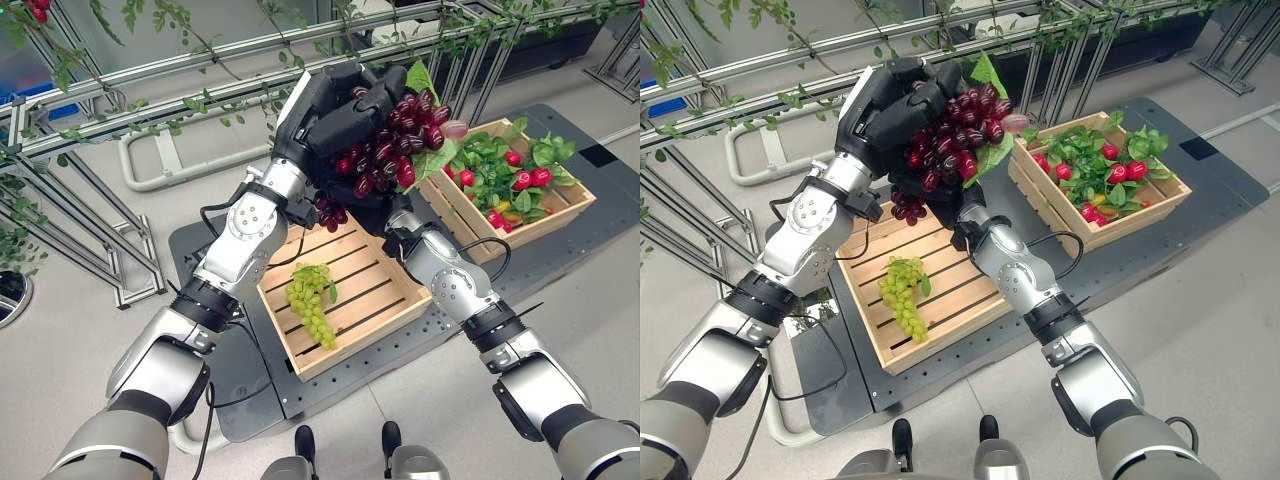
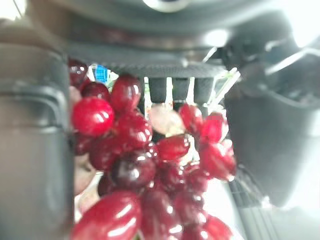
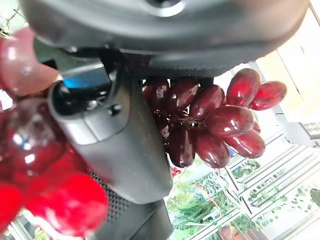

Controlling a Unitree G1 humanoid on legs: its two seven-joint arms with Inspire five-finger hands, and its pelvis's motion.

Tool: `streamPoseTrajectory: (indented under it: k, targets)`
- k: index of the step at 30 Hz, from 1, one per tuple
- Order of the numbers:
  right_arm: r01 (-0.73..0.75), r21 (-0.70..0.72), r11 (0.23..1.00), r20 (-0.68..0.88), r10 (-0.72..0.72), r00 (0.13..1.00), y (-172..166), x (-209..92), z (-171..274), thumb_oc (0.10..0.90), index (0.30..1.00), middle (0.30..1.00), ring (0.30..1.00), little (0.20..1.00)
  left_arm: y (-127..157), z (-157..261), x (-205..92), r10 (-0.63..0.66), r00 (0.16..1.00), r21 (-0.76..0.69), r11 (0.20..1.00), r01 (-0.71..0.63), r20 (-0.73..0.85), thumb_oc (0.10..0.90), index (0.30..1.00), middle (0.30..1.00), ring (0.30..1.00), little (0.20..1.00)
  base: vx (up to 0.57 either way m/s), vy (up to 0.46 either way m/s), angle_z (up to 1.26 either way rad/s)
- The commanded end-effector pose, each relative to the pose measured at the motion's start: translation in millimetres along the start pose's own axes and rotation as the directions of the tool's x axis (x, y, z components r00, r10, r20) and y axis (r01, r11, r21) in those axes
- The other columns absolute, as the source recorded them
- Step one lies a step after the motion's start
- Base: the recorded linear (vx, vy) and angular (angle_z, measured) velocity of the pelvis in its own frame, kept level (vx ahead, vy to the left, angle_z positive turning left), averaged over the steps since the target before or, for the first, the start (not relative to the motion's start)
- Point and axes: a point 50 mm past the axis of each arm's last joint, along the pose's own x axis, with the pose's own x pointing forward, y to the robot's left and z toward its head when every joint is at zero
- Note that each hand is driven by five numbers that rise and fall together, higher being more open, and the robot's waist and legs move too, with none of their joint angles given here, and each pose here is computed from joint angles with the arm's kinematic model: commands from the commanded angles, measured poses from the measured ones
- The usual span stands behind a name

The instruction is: Pick up the fruits from the basket on one side to the basket on the other side

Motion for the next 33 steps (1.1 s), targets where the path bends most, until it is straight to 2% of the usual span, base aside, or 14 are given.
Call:
streamPoseTrajectory:
  k: [1, 9, 19, 23, 28, 30, 33]
  targets:
    - [0.000, 0.048, 0.999, 0.377, -0.018, 0.926, -1.6, -12.2, 49.5, 0.400, 0.300, 0.300, 0.300, 0.300, 28.1, 8.3, 4.8, 0.197, 0.975, -0.033, 0.980, -0.195, 0.100, 0.800, 0.900, 0.900, 0.900, 0.900, -0.01, -0.004, -0.07]
    - [0.002, 0.014, 1.000, 0.431, -0.008, 0.902, -1.9, -24.7, 52.9, 0.400, 0.300, 0.300, 0.300, 0.300, 31.4, 2.5, -6.0, 0.211, 0.971, 0.016, 0.977, -0.214, 0.112, 0.800, 0.900, 0.900, 0.900, 0.900, -0.01, 0.002, -0.06]
    - [0.112, 0.015, 0.994, 0.455, -0.107, 0.884, -33.3, -51.0, 53.0, 0.400, 0.300, 0.300, 0.300, 0.300, 41.9, -1.6, -24.6, 0.205, 0.972, 0.103, 0.971, -0.217, 0.115, 0.800, 0.900, 0.900, 0.900, 0.900, 0.00, -0.002, -0.03]
    - [0.168, 0.005, 0.986, 0.470, -0.151, 0.870, -49.8, -68.6, 50.1, 0.400, 0.300, 0.300, 0.300, 0.300, 42.8, -2.9, -37.5, 0.231, 0.968, 0.023, 0.972, -0.234, 0.102, 0.800, 0.900, 0.900, 0.900, 0.900, -0.03, -0.047, 0.00]
    - [0.205, -0.016, 0.979, 0.486, -0.172, 0.857, -52.1, -85.3, 44.3, 0.400, 0.300, 0.300, 0.300, 0.300, 16.7, -15.9, -60.1, 0.192, 0.979, -0.068, 0.980, -0.188, 0.061, 0.800, 0.900, 0.900, 0.900, 0.900, -0.06, -0.033, -0.05]
    - [0.196, -0.035, 0.980, 0.485, -0.155, 0.861, -52.3, -89.3, 46.2, 0.400, 0.300, 0.300, 0.300, 0.300, 8.4, -20.9, -70.2, 0.203, 0.978, -0.086, 0.976, -0.198, 0.053, 0.800, 0.900, 0.900, 0.900, 0.900, -0.10, 0.039, -0.18]
    - [0.057, -0.044, 0.997, 0.457, -0.031, 0.889, -39.3, -76.5, 53.7, 0.400, 0.300, 0.300, 0.300, 0.300, 18.9, -20.8, -89.4, 0.337, 0.940, -0.060, 0.941, -0.333, 0.063, 0.800, 0.900, 0.900, 0.900, 0.900, -0.19, 0.152, -0.66]
